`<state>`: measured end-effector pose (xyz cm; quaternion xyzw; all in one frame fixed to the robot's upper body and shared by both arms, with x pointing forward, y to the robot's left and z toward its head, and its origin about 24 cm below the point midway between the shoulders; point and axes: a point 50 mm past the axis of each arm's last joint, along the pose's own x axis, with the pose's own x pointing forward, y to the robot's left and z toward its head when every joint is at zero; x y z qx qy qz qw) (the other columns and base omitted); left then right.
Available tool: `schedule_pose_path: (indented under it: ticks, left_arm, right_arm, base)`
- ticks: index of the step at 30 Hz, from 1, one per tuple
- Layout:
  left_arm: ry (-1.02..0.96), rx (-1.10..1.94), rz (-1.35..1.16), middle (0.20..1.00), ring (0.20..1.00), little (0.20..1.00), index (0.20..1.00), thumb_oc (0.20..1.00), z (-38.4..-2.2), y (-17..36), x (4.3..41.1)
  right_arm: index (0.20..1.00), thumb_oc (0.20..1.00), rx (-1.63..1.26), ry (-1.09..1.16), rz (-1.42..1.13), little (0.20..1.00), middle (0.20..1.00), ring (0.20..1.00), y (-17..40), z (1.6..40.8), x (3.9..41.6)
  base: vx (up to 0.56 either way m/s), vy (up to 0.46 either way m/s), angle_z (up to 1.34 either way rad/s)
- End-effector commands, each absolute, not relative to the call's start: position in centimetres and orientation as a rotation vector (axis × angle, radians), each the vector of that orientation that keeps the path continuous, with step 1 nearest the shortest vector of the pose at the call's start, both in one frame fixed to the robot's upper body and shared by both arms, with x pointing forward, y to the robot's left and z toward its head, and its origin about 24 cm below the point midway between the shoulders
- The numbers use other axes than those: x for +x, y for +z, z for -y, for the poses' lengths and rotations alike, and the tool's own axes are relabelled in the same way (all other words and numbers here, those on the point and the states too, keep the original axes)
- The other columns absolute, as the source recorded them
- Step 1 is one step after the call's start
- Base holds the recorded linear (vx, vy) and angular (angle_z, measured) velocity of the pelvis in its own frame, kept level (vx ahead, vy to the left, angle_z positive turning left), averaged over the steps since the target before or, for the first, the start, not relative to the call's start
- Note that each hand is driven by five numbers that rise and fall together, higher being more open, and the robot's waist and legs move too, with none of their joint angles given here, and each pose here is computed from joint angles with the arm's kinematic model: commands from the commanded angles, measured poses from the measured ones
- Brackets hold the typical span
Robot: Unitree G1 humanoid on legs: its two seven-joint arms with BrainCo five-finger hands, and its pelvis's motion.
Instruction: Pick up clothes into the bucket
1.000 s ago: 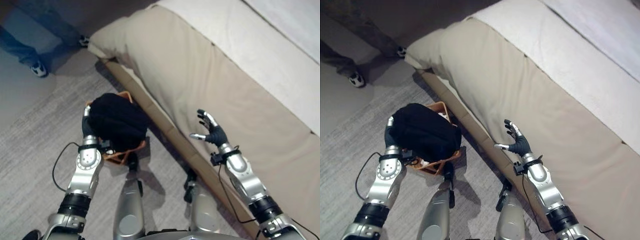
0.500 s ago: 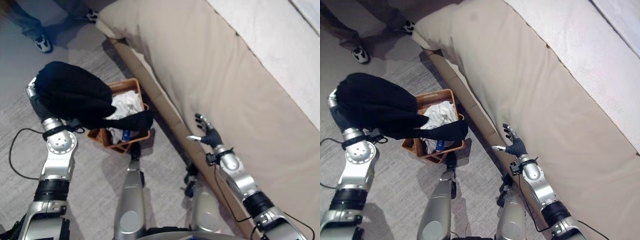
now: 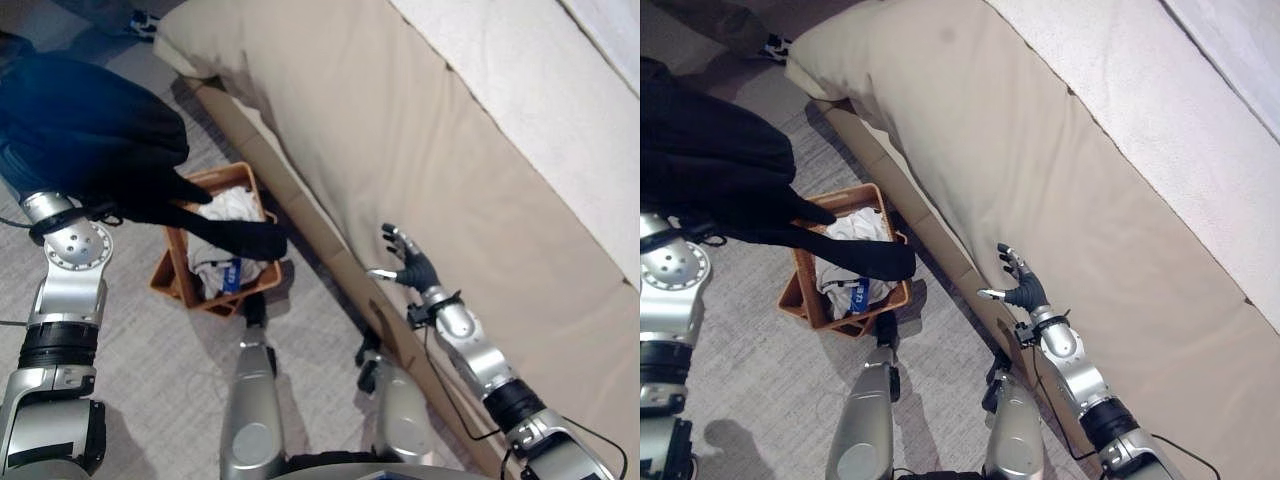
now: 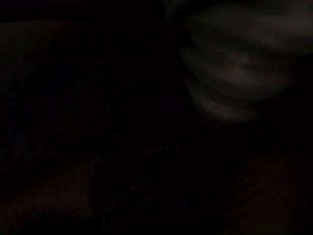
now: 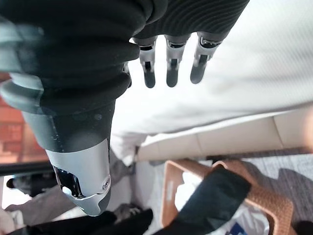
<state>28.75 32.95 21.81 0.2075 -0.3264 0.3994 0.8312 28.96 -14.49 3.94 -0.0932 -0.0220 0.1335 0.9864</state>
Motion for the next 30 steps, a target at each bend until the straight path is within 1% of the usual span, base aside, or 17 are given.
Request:
schedule_pose_path:
  ticks: [1,3,5,8,10,11,13,16,22,30]
  left_arm:
    - [0.92,0.389,0.936,0.2,0.2,0.2,0.2,0.2,-33.2,25.9,26.8]
    - [0.921,0.389,0.936,0.2,0.2,0.2,0.2,0.2,-33.2,25.9,26.8]
    - [0.889,0.351,1.048,0.2,0.2,0.2,0.2,0.2,-32.1,27.4,25.9]
    - [0.845,0.339,1.101,0.2,0.2,0.2,0.2,0.2,-31.4,28.1,25.2]
    - [0.816,0.315,1.12,0.2,0.2,0.2,0.2,0.2,-31.0,28.2,25.1]
    - [0.752,0.27,1.145,0.2,0.2,0.2,0.2,0.2,-30.1,28.6,25.2]
    - [0.707,0.235,1.167,0.2,0.2,0.2,0.2,0.2,-29.4,29.0,25.3]
    - [0.669,0.234,1.192,0.2,0.2,0.2,0.2,0.2,-28.7,29.5,25.3]
    - [0.61,0.197,1.224,0.2,0.2,0.2,0.2,0.2,-28.2,30.0,24.8]
    - [0.587,0.191,1.228,0.2,0.2,0.2,0.2,0.2,-27.9,30.6,25.1]
  right_arm:
    - [1.0,1.0,-0.153,0.286,0.149,1.0,1.0,1.0,5.8,14.0,28.9]
    - [1.0,1.0,-0.153,0.286,0.149,1.0,1.0,1.0,5.8,14.0,28.9]
    - [1.0,1.0,-0.159,0.27,0.143,1.0,1.0,1.0,5.7,14.5,28.9]
    - [1.0,1.0,-0.166,0.261,0.124,1.0,1.0,1.0,5.4,14.9,28.8]
    - [1.0,1.0,-0.168,0.255,0.113,1.0,1.0,1.0,5.2,15.1,28.7]
    - [1.0,1.0,-0.176,0.252,0.098,1.0,1.0,1.0,5.0,15.4,28.7]
    - [1.0,1.0,-0.17,0.251,0.084,1.0,1.0,1.0,4.8,15.6,28.6]
    - [1.0,1.0,-0.179,0.247,0.082,1.0,1.0,1.0,4.8,15.9,28.6]
    - [1.0,1.0,-0.183,0.224,0.067,1.0,1.0,1.0,4.6,16.6,28.4]
    - [1.0,1.0,-0.196,0.23,0.049,1.0,1.0,1.0,4.2,16.7,28.2]
  base:
    - [0.0,0.0,0.0]
    - [0.02,0.0,-0.06]
    - [-0.03,0.019,-0.06]
    - [0.01,0.006,-0.01]
    - [0.02,0.001,0.0]
    - [0.03,0.002,0.02]
    - [0.04,0.005,0.03]
    - [0.03,0.005,0.05]
    - [0.01,0.005,0.02]
    - [0.0,0.0,0.0]
